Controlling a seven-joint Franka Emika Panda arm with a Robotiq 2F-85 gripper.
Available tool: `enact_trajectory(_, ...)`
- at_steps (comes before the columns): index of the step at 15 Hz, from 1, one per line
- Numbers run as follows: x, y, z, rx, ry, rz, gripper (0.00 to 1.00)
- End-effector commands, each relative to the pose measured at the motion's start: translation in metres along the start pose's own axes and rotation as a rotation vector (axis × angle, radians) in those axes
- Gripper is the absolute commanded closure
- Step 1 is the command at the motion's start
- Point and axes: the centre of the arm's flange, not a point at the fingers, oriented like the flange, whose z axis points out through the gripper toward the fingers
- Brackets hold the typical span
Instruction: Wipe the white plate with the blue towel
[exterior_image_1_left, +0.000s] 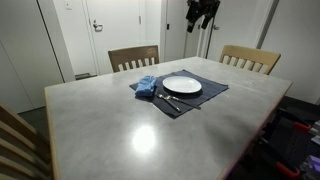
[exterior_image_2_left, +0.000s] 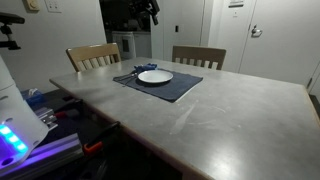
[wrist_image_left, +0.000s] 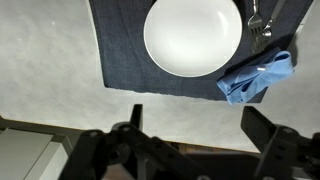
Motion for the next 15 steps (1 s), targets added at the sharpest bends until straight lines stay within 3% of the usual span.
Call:
enact_trajectory(1, 0.035, -0.015, 0.034, 0.018, -0.006, 0.032, 0.00)
enact_trajectory(9, 0.071, -0.048, 0.067, 0.131, 0.084, 0.136, 0.00)
enact_trajectory(10, 0.056, -0.040, 0.055, 0.106, 0.070, 0.127, 0.00)
enact_trajectory(15, 0.063, -0.051, 0.064, 0.111, 0.059, 0.128, 0.00)
